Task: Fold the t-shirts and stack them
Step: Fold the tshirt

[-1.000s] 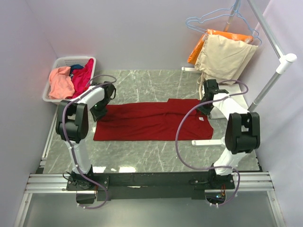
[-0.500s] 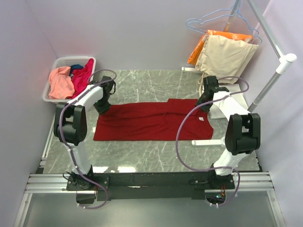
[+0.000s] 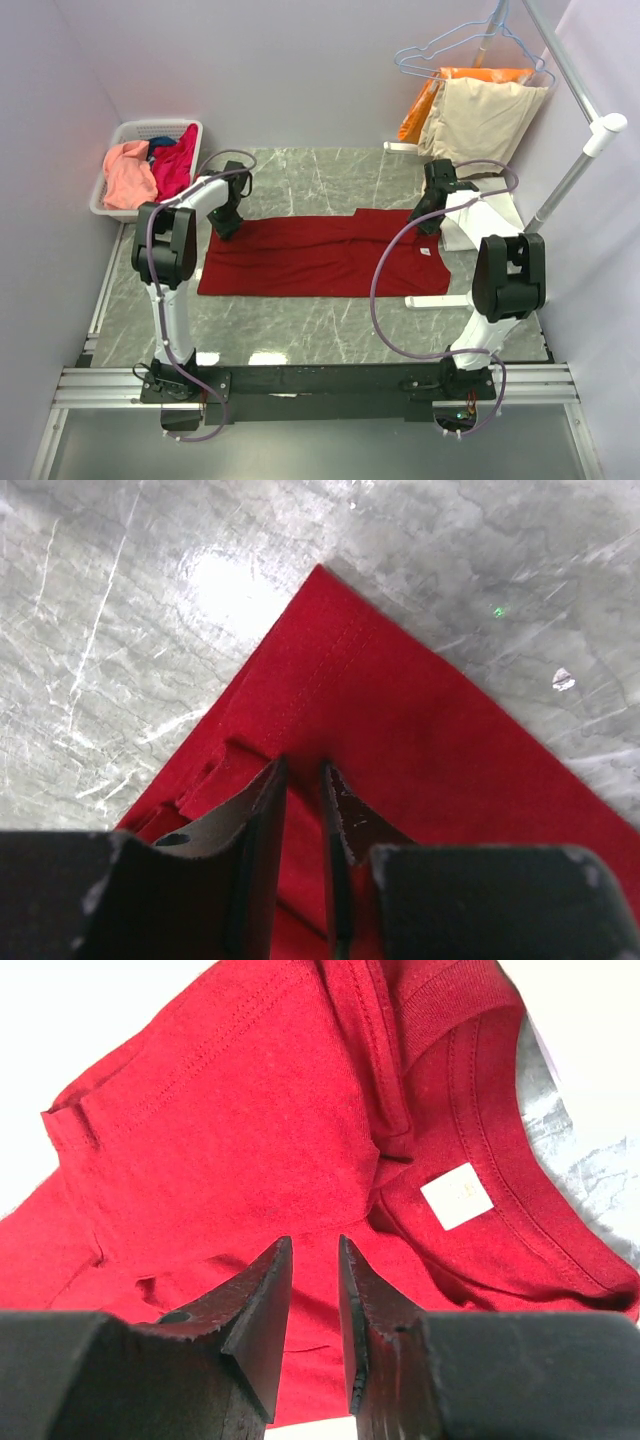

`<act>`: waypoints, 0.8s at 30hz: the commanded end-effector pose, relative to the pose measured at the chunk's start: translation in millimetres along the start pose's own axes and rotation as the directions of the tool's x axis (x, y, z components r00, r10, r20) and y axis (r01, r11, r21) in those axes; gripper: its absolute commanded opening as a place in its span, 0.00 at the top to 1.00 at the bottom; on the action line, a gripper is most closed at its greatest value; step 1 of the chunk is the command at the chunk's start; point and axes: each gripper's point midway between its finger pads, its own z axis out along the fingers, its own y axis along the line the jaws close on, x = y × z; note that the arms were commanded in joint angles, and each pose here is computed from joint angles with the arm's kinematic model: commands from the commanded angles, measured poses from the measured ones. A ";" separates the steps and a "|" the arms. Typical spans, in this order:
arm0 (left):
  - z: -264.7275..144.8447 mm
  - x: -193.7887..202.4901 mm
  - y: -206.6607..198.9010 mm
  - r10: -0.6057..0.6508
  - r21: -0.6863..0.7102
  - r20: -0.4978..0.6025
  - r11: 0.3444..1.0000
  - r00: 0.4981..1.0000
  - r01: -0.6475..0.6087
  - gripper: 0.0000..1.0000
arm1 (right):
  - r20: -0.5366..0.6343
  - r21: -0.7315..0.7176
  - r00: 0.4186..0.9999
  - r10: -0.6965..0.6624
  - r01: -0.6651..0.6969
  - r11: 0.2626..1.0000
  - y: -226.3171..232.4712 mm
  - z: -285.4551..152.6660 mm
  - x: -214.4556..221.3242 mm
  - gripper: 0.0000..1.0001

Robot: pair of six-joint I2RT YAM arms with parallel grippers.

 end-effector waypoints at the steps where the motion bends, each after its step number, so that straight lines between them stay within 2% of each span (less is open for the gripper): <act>1: -16.7 10.4 11.3 0.001 0.030 -0.012 1.000 1.000 0.000 0.74 | 0.030 -0.029 0.999 -0.016 0.017 0.999 13.0 -5.9 -12.3 0.68; 6: -29.1 15.4 25.1 0.010 0.018 -0.005 1.000 1.000 -0.010 0.75 | 0.012 -0.040 0.999 -0.035 0.036 0.999 20.6 -1.4 -9.2 0.68; 9: -38.5 11.5 32.2 0.004 0.005 0.018 1.000 1.000 -0.004 0.82 | 0.003 -0.044 0.999 -0.051 0.051 0.998 25.7 1.5 -5.3 0.69; 10: -43.0 8.5 33.1 -0.001 0.008 0.027 1.000 1.000 0.001 0.89 | -0.001 -0.045 0.999 -0.054 0.054 0.998 27.6 2.3 -3.5 0.69; 15: -51.2 0.8 31.9 -0.017 0.009 0.043 1.000 0.999 0.016 0.99 | -0.020 -0.043 0.997 -0.072 0.071 0.997 32.1 7.8 3.5 0.70; 24: -63.9 16.5 45.2 0.011 -0.015 0.046 1.000 0.999 -0.010 0.99 | -0.014 -0.040 0.997 -0.082 0.081 0.996 34.1 4.6 3.1 0.72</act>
